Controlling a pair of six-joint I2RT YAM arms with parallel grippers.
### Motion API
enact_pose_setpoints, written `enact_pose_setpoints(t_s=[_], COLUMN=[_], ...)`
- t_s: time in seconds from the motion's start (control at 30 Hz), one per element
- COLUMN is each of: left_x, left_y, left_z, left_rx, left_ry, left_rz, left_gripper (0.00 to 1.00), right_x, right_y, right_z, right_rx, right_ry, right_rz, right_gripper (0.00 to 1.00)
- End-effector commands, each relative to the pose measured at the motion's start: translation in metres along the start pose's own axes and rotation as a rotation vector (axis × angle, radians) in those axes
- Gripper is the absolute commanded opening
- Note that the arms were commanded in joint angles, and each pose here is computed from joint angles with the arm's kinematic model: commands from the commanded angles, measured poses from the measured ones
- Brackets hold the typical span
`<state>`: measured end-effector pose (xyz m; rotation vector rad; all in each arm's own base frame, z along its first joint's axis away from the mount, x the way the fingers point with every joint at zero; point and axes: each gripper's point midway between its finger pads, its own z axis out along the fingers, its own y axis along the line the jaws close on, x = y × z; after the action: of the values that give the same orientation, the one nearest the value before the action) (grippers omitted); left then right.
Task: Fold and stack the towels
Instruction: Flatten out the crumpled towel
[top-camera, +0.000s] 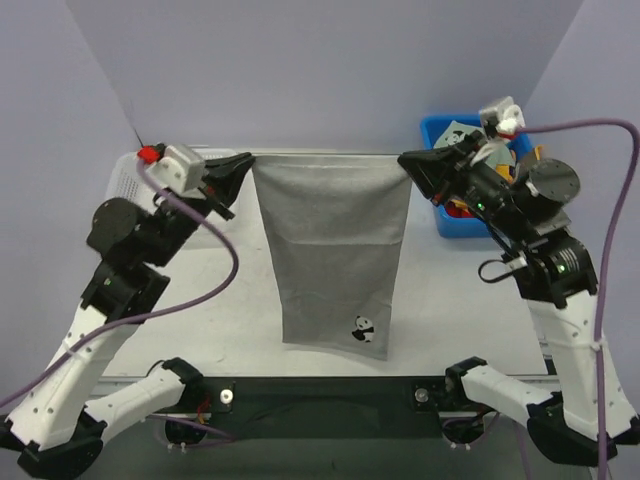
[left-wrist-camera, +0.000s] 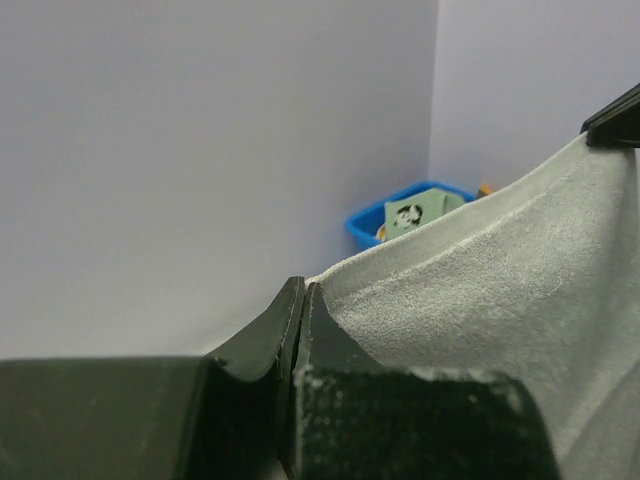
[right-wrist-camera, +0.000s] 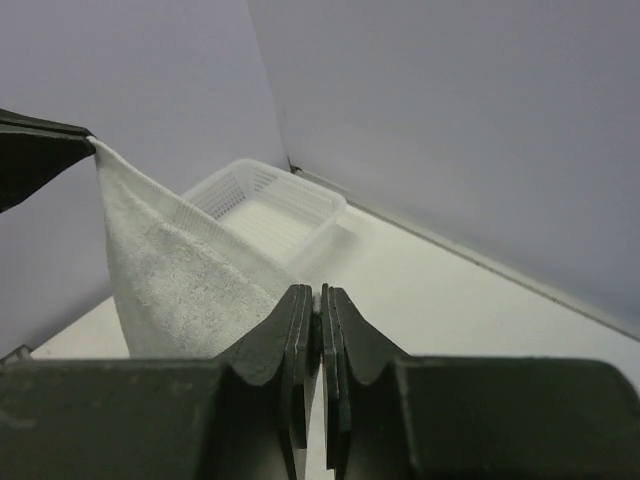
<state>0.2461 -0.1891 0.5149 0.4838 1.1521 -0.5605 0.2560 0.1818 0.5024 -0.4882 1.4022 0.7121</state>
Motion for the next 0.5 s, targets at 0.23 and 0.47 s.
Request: enact_pose_setpoints(t_s=[0.23,0.47], left_x=[0.198,0.327], left_y=[0.095,0.147], left_z=[0.098,0.146], left_rx=[-0.318,-0.376], left_ry=[0.321,0.451], left_rz=[-0.073,-0.097], left_gripper=[0.00,0.00], right_x=[0.162,0.258], right_y=[-0.151,-0.227], right_z=[0.109,0.160], right_rx=[0.257,0.274], right_ry=[0.354,0.464], right_rz=[0.111,0.118], right_gripper=[0.00,0.00])
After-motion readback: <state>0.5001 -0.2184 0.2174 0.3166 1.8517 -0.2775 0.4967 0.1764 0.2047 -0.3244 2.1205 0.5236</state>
